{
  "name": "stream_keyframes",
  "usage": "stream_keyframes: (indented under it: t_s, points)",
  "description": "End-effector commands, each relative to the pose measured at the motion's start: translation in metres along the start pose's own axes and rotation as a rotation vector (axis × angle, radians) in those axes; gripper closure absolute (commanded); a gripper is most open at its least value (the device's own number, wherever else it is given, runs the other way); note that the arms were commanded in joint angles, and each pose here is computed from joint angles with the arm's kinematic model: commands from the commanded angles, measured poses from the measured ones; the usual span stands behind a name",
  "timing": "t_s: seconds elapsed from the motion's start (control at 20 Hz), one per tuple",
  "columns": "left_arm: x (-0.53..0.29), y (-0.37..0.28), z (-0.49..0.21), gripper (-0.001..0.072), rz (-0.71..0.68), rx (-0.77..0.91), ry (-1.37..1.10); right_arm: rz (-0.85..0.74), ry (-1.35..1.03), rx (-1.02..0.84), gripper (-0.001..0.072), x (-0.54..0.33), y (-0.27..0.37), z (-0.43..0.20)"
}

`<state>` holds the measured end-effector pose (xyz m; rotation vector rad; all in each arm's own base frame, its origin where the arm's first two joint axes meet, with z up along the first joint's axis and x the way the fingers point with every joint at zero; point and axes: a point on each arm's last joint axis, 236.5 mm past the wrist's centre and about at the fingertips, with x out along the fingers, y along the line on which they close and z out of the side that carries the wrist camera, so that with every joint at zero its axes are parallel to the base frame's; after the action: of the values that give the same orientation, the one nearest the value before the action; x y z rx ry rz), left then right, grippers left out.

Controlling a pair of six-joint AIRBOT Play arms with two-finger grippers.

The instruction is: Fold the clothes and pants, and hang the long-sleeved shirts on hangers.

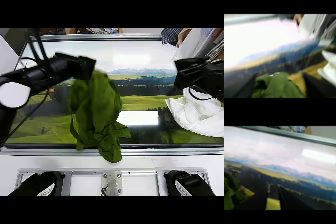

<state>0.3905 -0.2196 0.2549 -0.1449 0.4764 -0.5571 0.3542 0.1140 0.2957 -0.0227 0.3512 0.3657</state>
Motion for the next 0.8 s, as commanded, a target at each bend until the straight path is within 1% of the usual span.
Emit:
stream_keyframes:
  t_s: [0.0, 0.05, 0.1, 0.15, 0.35, 0.4, 0.45, 0.6, 0.75]
  points:
    - [0.028, 0.055, -0.074, -0.0007, 0.104, -0.175, 0.228, 0.060, 0.272, 0.032, 0.0025, 0.013, 0.012, -0.065]
    - [0.028, 0.074, -0.078, -0.0007, 0.137, -0.200, 0.239, 0.089, 0.360, 0.050, 0.0034, 0.016, 0.018, -0.086]
    - [0.028, 0.091, -0.080, 0.0019, 0.169, -0.223, 0.246, 0.121, 0.442, 0.071, 0.0038, 0.018, 0.025, -0.107]
    - [0.026, 0.111, -0.084, 0.0021, 0.205, -0.250, 0.257, 0.162, 0.526, 0.102, 0.0038, 0.020, 0.034, -0.129]
    - [0.020, 0.179, -0.121, 0.0020, 0.322, -0.372, 0.366, 0.302, 0.722, 0.260, 0.0040, 0.036, 0.076, -0.210]
    - [0.021, 0.195, -0.133, 0.0020, 0.346, -0.404, 0.396, 0.323, 0.769, 0.291, 0.0071, 0.039, 0.087, -0.234]
    - [0.023, 0.208, -0.145, 0.0020, 0.365, -0.434, 0.427, 0.341, 0.816, 0.313, 0.0133, 0.039, 0.099, -0.258]
    - [0.032, 0.240, -0.193, 0.0020, 0.403, -0.522, 0.547, 0.404, 0.960, 0.351, 0.0132, 0.032, 0.140, -0.326]
    - [0.040, 0.258, -0.234, 0.0020, 0.421, -0.586, 0.648, 0.438, 1.079, 0.302, 0.0132, 0.026, 0.169, -0.370]
